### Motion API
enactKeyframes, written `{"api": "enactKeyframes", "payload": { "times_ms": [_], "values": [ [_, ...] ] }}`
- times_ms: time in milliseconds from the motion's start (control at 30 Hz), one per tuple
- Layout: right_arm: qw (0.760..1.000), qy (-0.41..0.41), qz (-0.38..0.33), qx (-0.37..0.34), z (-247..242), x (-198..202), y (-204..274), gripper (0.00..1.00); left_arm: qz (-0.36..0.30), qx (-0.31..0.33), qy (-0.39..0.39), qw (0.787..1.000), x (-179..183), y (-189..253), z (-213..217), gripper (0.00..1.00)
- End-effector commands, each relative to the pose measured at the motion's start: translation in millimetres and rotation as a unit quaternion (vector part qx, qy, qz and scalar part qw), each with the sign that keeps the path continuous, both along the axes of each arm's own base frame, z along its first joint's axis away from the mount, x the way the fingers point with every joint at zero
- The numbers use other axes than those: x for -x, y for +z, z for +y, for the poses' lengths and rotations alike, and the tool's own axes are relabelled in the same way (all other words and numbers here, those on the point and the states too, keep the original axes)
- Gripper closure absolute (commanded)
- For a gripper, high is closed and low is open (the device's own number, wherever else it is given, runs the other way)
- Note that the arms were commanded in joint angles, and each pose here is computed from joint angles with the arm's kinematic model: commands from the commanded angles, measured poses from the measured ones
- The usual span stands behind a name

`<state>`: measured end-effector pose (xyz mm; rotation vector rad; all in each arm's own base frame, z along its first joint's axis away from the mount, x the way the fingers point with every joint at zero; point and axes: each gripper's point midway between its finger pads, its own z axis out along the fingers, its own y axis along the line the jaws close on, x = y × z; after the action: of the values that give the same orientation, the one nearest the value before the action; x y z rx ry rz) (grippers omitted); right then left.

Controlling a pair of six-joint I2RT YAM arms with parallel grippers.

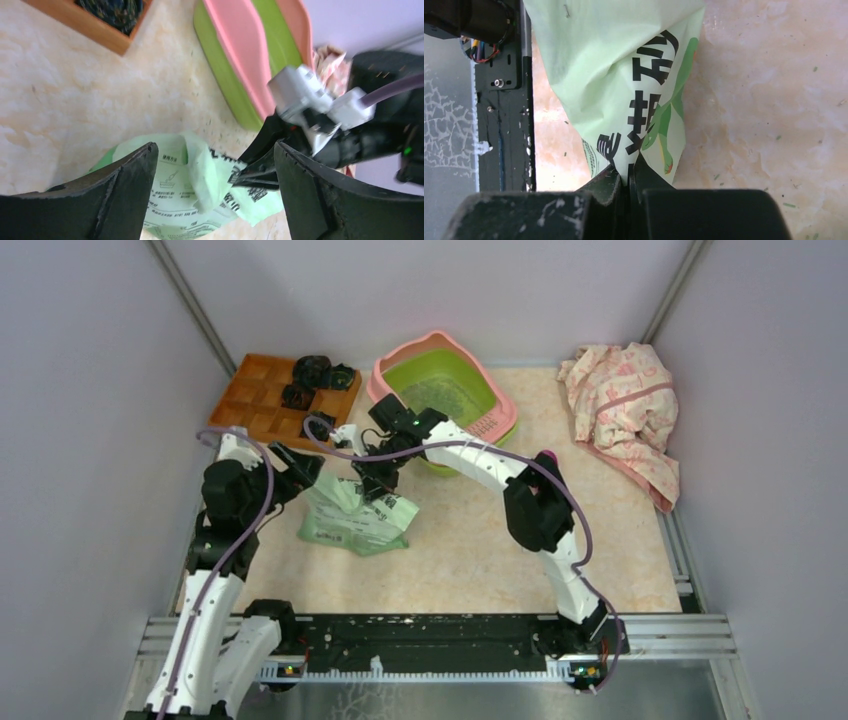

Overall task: Fill the litter box with clean litter
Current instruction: Close the cat litter bag at the center of the board.

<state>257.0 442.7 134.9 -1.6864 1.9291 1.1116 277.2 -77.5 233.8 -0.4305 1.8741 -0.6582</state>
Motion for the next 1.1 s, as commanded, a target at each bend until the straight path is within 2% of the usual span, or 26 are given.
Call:
{"api": "enactKeyframes", "payload": {
  "times_ms": [0, 67, 133, 200, 300, 333, 367, 467, 500, 667, 800, 867, 1067],
  "values": [
    [0.998, -0.02, -0.056, -0.022, -2, 2, 44, 1.0, -0.027, -0.007, 0.045, 0.999, 1, 42, 16, 0.07],
    [0.997, -0.031, -0.069, -0.02, -10, 6, 56, 1.0, -0.026, 0.008, 0.027, 0.999, 1, 54, 8, 0.07],
    [0.996, -0.04, -0.079, -0.031, -20, 13, 72, 1.0, -0.008, 0.022, 0.009, 1.0, 0, 54, 0, 0.13],
    [0.994, -0.054, -0.09, -0.037, -29, 17, 82, 1.0, 0.025, 0.043, -0.01, 0.999, 1, 42, -10, 0.24],
    [0.993, -0.061, -0.094, -0.037, -41, 26, 90, 1.0, 0.026, 0.085, -0.044, 0.995, 0, 37, -27, 0.45],
    [0.993, -0.058, -0.096, -0.036, -43, 30, 90, 1.0, 0.025, 0.096, -0.051, 0.994, -1, 35, -30, 0.47],
    [0.992, -0.061, -0.102, -0.032, -46, 31, 88, 1.0, 0.036, 0.102, -0.054, 0.993, -2, 29, -32, 0.44],
    [0.99, -0.068, -0.125, -0.019, -52, 33, 78, 1.0, 0.076, 0.111, -0.081, 0.988, -5, 21, -43, 0.25],
    [0.989, -0.071, -0.128, -0.016, -54, 33, 73, 1.0, 0.094, 0.116, -0.092, 0.984, -5, 19, -47, 0.23],
    [0.984, -0.088, -0.154, -0.015, -61, 27, 54, 1.0, 0.182, 0.152, -0.146, 0.96, 0, 7, -68, 0.21],
    [0.981, -0.1, -0.163, -0.001, -65, 21, 40, 1.0, 0.223, 0.193, -0.164, 0.941, 7, 4, -78, 0.21],
    [0.981, -0.102, -0.164, 0.004, -66, 20, 34, 1.0, 0.241, 0.2, -0.153, 0.937, 10, 5, -77, 0.19],
    [0.981, -0.106, -0.163, 0.005, -69, 17, 30, 1.0, 0.304, 0.149, -0.068, 0.938, 18, -4, -49, 0.07]
  ]
}}
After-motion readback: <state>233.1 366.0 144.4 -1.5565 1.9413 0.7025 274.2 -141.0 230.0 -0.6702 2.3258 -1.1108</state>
